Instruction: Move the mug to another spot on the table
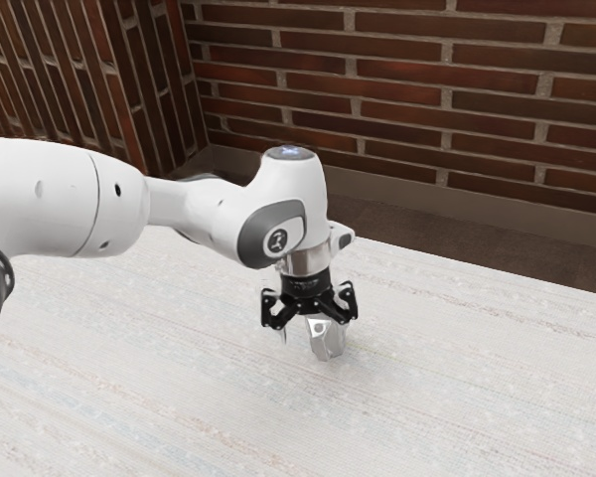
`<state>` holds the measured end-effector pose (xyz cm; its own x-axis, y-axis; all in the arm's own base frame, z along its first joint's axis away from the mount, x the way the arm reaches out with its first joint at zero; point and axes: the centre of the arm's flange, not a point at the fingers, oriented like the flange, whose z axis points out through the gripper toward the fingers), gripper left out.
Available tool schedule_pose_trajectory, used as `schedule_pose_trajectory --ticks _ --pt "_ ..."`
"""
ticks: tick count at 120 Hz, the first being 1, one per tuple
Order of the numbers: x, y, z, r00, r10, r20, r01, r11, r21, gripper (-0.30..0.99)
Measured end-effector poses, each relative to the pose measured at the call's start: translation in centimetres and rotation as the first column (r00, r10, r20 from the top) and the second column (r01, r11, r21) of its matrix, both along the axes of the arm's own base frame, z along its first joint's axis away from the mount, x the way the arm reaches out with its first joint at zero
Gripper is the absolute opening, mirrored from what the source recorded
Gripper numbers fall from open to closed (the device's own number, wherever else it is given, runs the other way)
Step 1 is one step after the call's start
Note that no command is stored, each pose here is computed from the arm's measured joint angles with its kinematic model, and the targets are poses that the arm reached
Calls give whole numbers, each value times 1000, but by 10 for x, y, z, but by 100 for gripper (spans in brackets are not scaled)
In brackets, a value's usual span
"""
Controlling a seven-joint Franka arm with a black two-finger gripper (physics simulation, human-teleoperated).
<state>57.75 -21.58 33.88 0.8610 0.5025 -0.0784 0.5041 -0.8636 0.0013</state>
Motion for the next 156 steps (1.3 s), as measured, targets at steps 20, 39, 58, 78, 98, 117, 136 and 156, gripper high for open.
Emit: schedule_pose_trajectory --ticks 20,39,58,78,98,117,136,156 --pt "7 1 -34 999 50 13 -50 998 40 69" --pt "10 -5 -37 996 39 76 -44 997 61 68" --pt "13 -9 -35 991 33 127 -42 997 68 60" --pt "10 -6 -41 989 33 142 -45 995 84 51" --pt "10 -6 -40 987 -2 159 -16 994 108 45" --pt "10 -8 -40 985 -25 173 4 993 119 36" --pt "7 -9 -44 983 -37 179 15 993 121 31" --pt "4 -5 -48 981 -37 192 15 993 116 28"
